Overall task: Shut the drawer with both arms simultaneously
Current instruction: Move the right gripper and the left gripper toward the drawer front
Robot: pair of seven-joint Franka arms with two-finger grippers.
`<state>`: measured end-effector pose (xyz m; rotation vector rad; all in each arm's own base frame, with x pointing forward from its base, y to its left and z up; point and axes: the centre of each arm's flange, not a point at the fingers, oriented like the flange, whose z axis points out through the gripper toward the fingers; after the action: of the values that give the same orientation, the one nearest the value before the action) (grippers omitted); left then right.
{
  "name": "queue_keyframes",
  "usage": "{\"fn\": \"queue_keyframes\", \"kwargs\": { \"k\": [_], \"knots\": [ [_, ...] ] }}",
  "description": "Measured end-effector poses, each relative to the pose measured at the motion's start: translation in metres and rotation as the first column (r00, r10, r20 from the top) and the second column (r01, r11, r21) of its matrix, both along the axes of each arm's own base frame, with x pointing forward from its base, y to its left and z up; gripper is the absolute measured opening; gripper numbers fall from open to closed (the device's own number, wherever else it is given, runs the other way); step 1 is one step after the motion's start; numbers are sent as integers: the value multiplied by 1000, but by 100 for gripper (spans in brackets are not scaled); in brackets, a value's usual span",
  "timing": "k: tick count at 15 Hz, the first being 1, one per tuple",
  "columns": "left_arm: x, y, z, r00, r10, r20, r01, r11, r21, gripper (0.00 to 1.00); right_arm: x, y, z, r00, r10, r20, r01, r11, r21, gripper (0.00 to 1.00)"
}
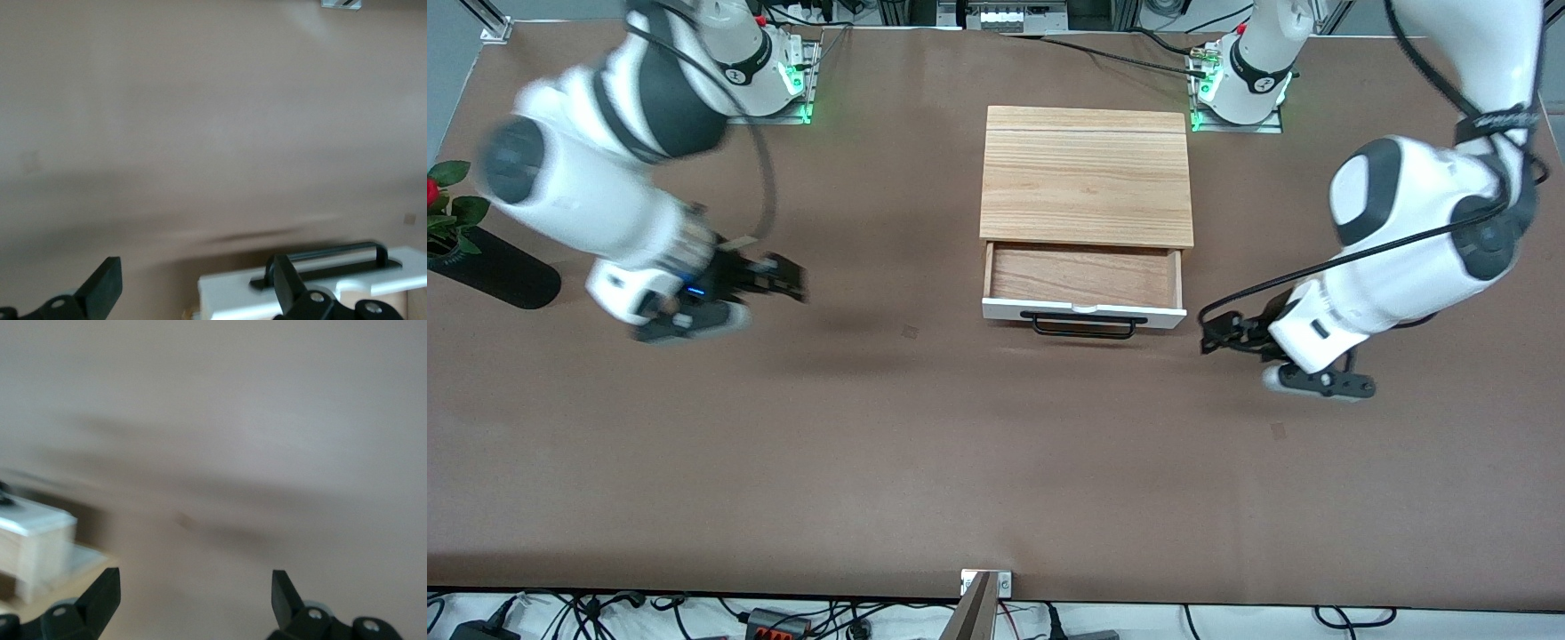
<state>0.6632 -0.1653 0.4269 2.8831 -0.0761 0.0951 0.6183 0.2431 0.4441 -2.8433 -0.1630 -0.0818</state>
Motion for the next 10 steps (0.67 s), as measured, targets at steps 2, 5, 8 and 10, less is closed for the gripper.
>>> {"fn": "queue_keyframes", "kwargs": {
  "k": [2,5,8,10],
  "knots": [
    [7,-22,-21,999,-6,48,6,1000,-7,100,0,56,-43,999,-38,20,36,997,72,100],
    [13,-45,-56,997,-1,77,3,1000,-25,100,-3,97,-83,998,-69,6,68,993,99,100],
    [9,-54,-88,999,21,28,-19,998,-59,100,10,105,-87,990,-133,-46,140,971,196,100],
    [3,-57,-102,1000,24,-4,-24,998,-66,100,19,112,-91,987,-147,-59,157,961,227,100]
  ]
}}
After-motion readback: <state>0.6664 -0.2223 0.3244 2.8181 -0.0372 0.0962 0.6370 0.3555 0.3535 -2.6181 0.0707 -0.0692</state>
